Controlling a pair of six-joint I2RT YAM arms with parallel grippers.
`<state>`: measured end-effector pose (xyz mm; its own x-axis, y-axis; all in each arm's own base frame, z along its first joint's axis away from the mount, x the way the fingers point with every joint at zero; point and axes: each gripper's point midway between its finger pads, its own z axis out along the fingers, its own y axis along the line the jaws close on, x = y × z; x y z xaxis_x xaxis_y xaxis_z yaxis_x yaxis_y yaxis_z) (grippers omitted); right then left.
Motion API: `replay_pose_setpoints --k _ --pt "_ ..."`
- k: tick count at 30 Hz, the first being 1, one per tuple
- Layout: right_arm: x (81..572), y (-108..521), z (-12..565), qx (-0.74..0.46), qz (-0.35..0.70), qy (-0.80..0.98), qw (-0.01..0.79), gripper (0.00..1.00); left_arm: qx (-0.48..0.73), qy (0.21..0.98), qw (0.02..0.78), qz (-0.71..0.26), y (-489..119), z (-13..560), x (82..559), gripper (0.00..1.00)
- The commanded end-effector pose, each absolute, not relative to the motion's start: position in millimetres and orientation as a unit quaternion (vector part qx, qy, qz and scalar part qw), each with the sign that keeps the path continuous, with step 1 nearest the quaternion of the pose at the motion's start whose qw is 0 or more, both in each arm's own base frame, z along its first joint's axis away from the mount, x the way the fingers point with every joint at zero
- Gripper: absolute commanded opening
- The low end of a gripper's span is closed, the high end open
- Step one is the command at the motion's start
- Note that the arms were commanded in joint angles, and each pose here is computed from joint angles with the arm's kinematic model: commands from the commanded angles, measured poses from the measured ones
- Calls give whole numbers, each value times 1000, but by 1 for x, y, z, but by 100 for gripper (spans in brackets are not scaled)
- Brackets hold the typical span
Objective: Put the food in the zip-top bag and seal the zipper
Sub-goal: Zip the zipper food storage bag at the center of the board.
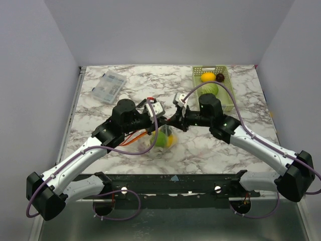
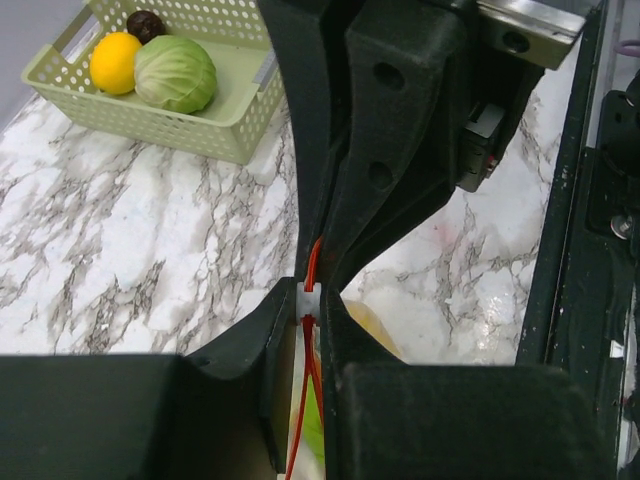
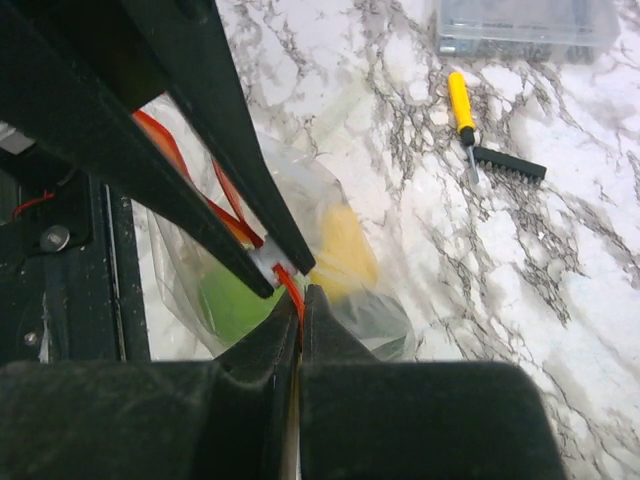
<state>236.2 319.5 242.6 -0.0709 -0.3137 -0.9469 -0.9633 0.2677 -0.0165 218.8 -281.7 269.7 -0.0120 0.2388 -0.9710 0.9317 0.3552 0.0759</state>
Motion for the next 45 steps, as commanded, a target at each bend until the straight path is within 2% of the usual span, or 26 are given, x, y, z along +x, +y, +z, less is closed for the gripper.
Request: replay_pose_setpoints --k 1,4,9,15,23,33,39,45 --pt "268 302 268 -363 322 650 585 0 458 642 523 -323 -277 269 217 5" --pt "282 287 249 -315 289 673 603 0 449 659 518 -310 -269 260 218 5" --pt "292 277 249 -240 292 692 615 0 438 674 517 -292 -257 257 218 5" --pt "301 263 244 -202 281 703 621 0 429 696 507 -275 -240 254 211 5" --pt "326 211 231 -133 243 727 628 0 412 717 506 -245 -214 240 199 5" --pt "328 170 224 -104 209 740 631 0 387 736 514 -210 -189 232 195 5" --pt "339 196 240 -132 260 715 635 0 370 727 541 -205 -194 247 209 5" --pt "391 233 278 -138 296 680 656 0 295 736 588 -159 -197 306 261 6"
